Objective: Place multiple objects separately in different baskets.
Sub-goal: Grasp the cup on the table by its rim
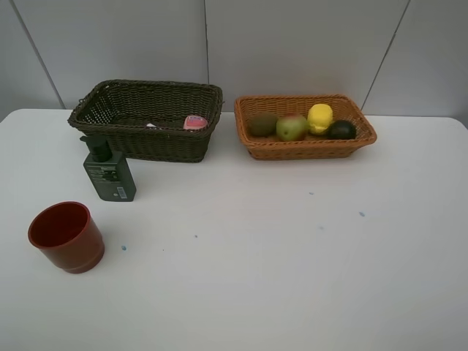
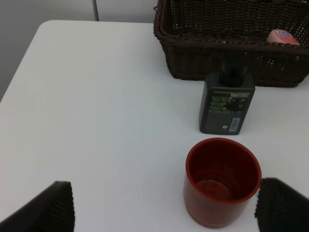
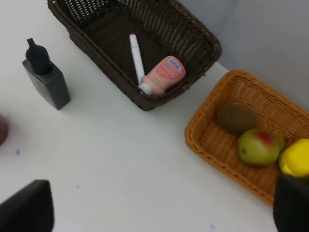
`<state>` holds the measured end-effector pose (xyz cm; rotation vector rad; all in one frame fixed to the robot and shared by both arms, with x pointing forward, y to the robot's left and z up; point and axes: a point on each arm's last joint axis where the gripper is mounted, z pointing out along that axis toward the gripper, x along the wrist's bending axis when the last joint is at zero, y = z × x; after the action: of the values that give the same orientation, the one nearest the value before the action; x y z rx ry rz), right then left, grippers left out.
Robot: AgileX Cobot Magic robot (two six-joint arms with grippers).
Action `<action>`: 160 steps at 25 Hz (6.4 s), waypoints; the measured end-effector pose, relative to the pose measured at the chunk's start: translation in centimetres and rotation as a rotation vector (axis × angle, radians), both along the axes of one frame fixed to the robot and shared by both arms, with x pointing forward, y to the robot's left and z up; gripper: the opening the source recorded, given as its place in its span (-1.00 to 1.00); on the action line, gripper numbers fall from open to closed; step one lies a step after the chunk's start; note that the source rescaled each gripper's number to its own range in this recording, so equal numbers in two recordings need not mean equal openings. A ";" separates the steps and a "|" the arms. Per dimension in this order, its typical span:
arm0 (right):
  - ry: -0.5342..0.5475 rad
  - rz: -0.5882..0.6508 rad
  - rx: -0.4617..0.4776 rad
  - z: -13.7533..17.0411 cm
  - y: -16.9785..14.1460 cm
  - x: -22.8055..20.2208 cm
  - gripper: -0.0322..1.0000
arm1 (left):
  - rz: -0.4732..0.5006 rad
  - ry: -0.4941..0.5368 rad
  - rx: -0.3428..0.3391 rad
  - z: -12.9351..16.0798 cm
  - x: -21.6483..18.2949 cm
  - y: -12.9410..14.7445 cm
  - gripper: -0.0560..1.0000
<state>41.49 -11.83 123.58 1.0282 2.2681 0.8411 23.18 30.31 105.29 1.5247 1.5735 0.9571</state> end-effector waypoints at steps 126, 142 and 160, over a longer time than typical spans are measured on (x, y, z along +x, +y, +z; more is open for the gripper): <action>-0.297 -0.711 0.143 -17.6 -18.8 -18.5 0.99 | -0.079 0.000 0.000 0.0 0.0 0.1 0.95; -0.297 -0.711 0.143 -17.6 -18.8 -18.5 0.99 | -0.077 0.000 -0.002 0.0 0.0 0.1 0.95; -0.297 -0.711 0.143 -17.6 -18.8 -18.5 0.99 | -0.075 0.000 0.001 0.0 0.0 0.1 0.95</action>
<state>22.94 -30.61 105.94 1.5224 1.4475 0.7741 23.21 30.43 105.29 1.5727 1.5054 0.9162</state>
